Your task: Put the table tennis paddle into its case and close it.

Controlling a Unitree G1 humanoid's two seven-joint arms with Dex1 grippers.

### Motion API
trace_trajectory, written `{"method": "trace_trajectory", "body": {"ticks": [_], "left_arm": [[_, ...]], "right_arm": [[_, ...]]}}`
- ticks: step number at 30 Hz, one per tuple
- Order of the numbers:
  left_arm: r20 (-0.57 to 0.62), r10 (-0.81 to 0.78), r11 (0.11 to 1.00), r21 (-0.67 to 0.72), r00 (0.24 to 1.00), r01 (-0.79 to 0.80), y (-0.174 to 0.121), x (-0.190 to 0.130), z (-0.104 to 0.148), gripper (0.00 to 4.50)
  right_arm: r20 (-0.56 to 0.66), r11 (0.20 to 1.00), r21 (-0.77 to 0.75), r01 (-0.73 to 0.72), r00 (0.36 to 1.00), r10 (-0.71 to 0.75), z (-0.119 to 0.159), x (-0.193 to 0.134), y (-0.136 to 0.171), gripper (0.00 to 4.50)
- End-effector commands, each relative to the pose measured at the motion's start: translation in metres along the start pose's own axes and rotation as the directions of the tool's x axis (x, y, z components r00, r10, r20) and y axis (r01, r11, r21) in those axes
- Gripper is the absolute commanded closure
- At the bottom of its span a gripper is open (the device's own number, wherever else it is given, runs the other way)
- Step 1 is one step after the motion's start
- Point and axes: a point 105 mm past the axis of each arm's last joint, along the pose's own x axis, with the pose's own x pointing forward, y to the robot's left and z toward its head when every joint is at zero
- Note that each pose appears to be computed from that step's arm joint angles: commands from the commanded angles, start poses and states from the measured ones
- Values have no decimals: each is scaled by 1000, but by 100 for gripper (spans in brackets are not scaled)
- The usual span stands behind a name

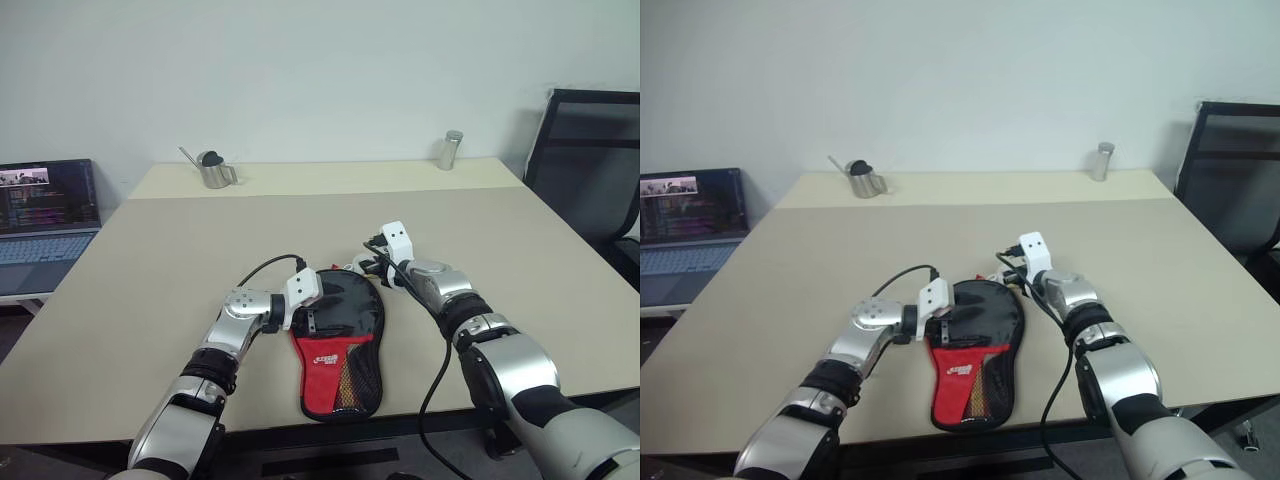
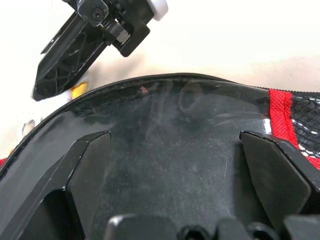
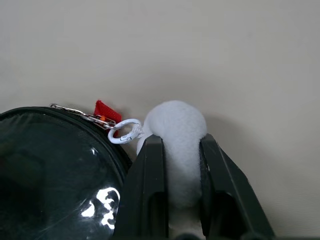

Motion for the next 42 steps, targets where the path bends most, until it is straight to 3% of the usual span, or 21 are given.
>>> {"method": "trace_trajectory", "body": {"ticks": [1, 10, 17, 21, 27, 35, 42], "left_arm": [[-134, -85, 993, -93, 987, 73, -26, -1, -43, 0], [-145, -115, 986, -133, 983, 95, -36, 4, -53, 0], [-142, -128, 983, -150, 982, 106, -38, 8, -54, 0], [-151, -141, 981, -152, 978, 117, -39, 9, -55, 0], [-157, -154, 979, -158, 976, 129, -39, 11, -55, 0], [-153, -159, 978, -156, 975, 135, -38, 15, -53, 0], [-153, -167, 978, -149, 974, 144, -38, 17, -52, 0]], "right_arm": [[51, 999, -48, 6, 999, -3, 20, -4, -2, 414], [29, 993, -94, 65, 998, -63, 8, -31, -33, 414], [5, 987, -153, 45, 999, -45, -2, -79, -28, 415], [-30, 984, -176, 21, 999, -26, -8, -118, -15, 415], [-104, 982, -167, -92, 992, 75, -23, -166, 29, 415], [-237, 969, -78, -235, 948, 211, -65, -202, 79, 416], [-334, 959, -19, -284, 906, 261, -93, -231, 92, 416]]}}
